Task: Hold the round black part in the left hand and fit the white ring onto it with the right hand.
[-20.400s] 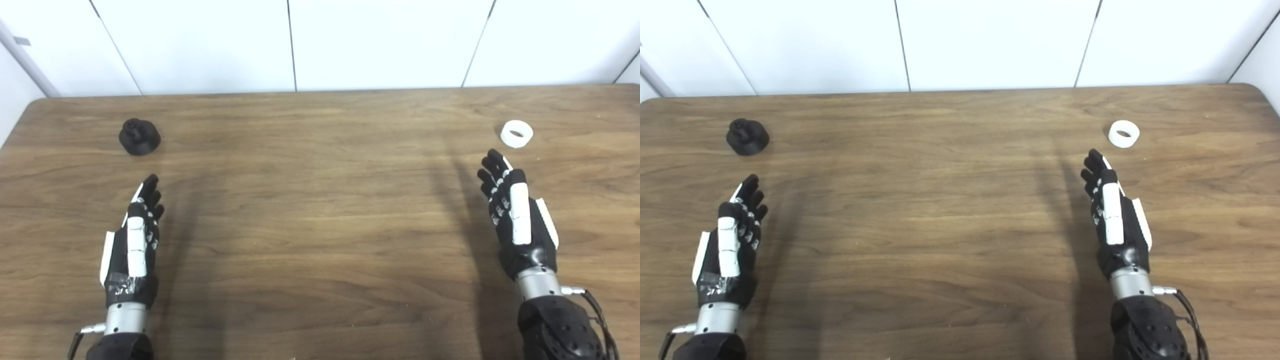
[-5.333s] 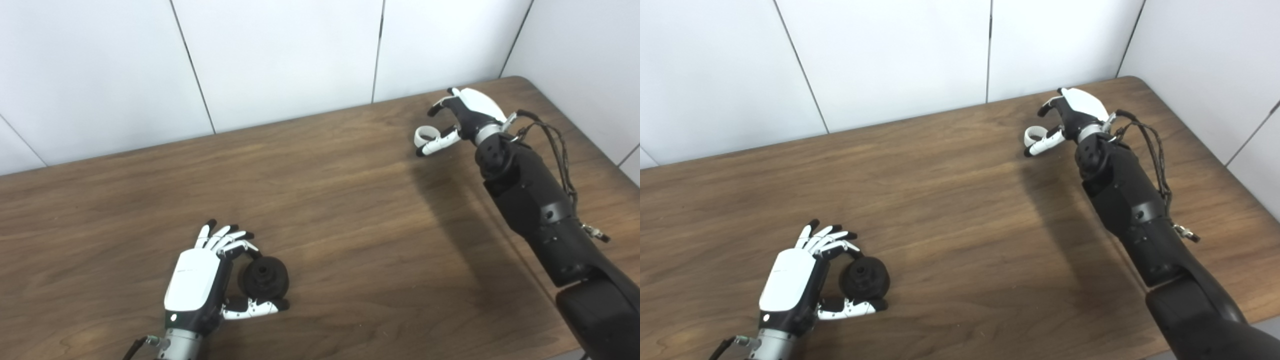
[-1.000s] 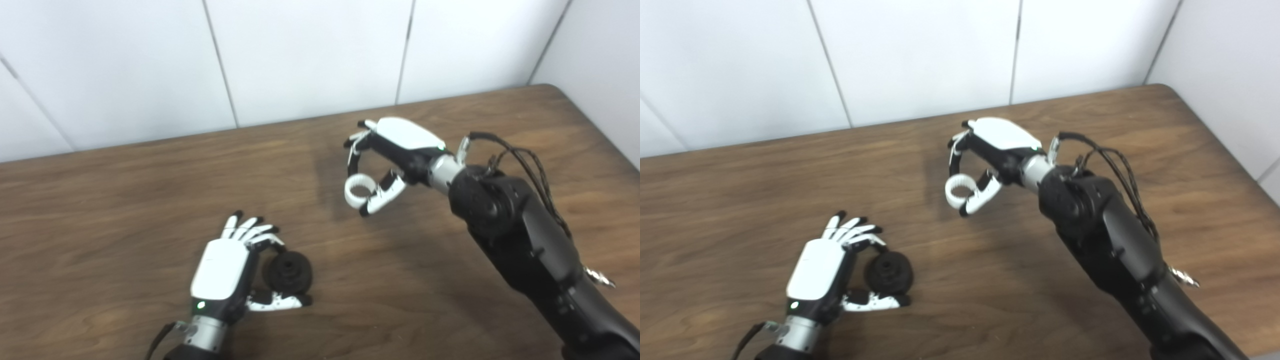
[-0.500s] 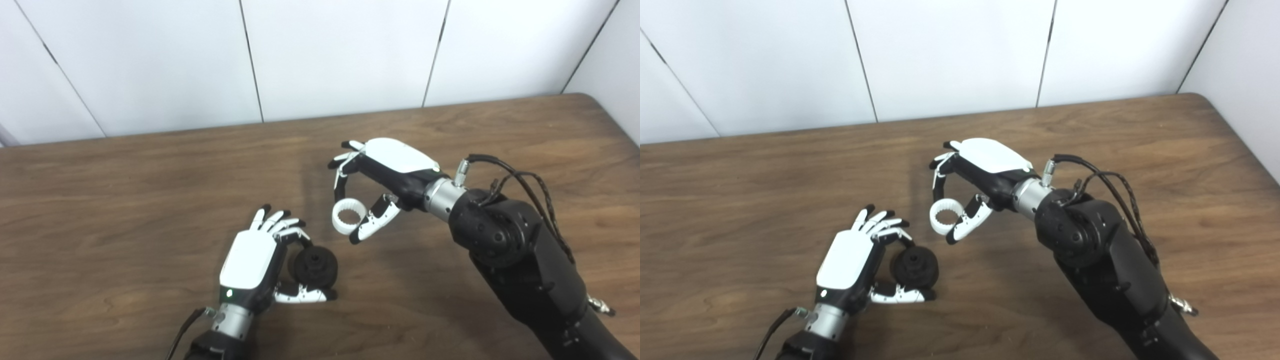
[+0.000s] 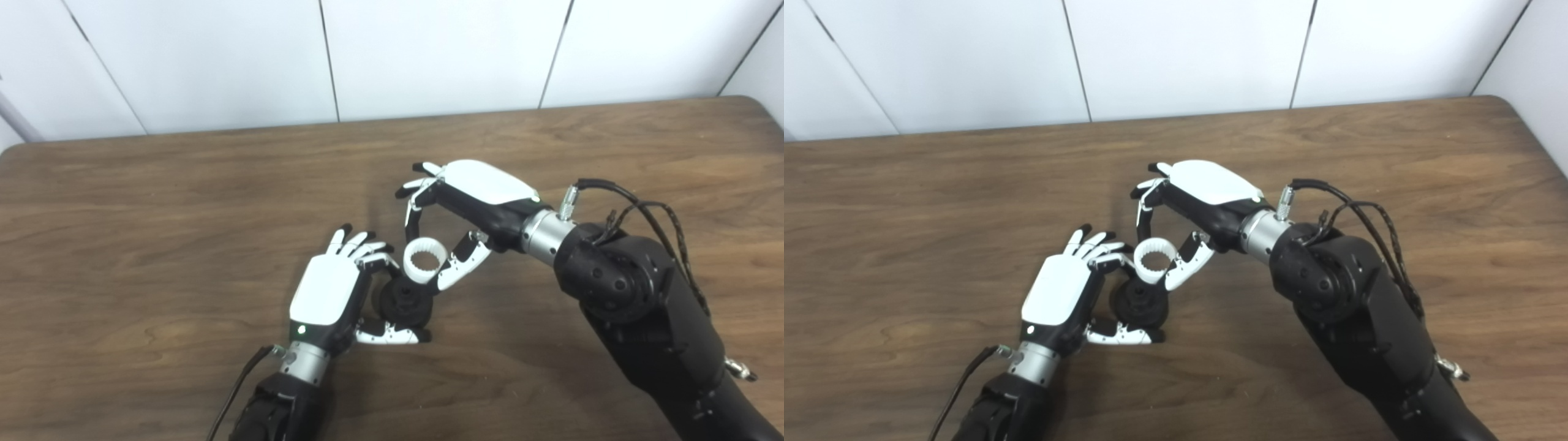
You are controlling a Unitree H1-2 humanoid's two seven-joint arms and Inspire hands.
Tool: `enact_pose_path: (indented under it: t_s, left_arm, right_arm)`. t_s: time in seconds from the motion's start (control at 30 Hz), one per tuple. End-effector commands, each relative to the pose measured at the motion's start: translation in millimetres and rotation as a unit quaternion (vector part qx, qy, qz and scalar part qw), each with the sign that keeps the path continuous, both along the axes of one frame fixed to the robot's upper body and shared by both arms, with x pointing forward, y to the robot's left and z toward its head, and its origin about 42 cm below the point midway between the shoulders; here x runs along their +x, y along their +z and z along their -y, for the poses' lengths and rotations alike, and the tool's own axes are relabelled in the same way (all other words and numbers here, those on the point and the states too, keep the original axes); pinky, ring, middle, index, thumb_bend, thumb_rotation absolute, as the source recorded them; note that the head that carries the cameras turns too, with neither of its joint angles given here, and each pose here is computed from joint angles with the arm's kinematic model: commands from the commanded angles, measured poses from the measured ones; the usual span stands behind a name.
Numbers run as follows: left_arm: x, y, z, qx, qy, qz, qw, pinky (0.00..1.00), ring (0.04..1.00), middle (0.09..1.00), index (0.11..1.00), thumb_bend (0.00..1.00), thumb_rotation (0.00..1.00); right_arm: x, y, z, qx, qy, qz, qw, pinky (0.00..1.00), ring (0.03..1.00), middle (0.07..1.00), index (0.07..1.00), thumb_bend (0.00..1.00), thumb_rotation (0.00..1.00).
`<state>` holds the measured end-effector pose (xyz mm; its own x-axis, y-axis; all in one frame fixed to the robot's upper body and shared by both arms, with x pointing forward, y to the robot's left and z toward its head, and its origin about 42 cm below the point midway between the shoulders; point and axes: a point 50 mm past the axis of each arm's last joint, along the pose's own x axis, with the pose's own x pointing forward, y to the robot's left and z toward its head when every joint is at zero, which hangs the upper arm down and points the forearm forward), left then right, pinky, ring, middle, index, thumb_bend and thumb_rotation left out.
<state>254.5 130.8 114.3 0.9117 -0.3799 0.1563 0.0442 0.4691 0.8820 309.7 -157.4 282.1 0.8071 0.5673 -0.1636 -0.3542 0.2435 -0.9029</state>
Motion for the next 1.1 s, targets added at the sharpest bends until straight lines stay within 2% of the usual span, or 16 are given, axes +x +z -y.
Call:
enact_pose_path:
  t_s: [0.0,0.33,1.07]
  left_arm:
    - [-1.6,-2.9,5.0,0.004,0.0,0.0,1.0,1.0,0.898,0.787,0.484,0.52,0.06]
    - [-2.7,-2.3,5.9,0.004,0.004,-0.001,1.0,1.0,0.897,0.787,0.484,0.52,0.06]
    - [-2.7,-1.7,5.7,0.006,0.006,-0.004,1.0,1.0,0.898,0.788,0.484,0.52,0.06]
  right_arm:
    - [-4.4,16.1,-6.1,0.008,0.017,0.032,0.999,1.0,1.0,0.867,0.484,0.52,0.13]
    - [-7.9,3.8,-12.1,0.007,0.025,0.011,1.0,1.0,1.0,0.867,0.485,0.52,0.13]
    - [-3.7,-8.5,-18.2,0.009,0.025,0.006,1.0,1.0,1.0,0.86,0.484,0.52,0.13]
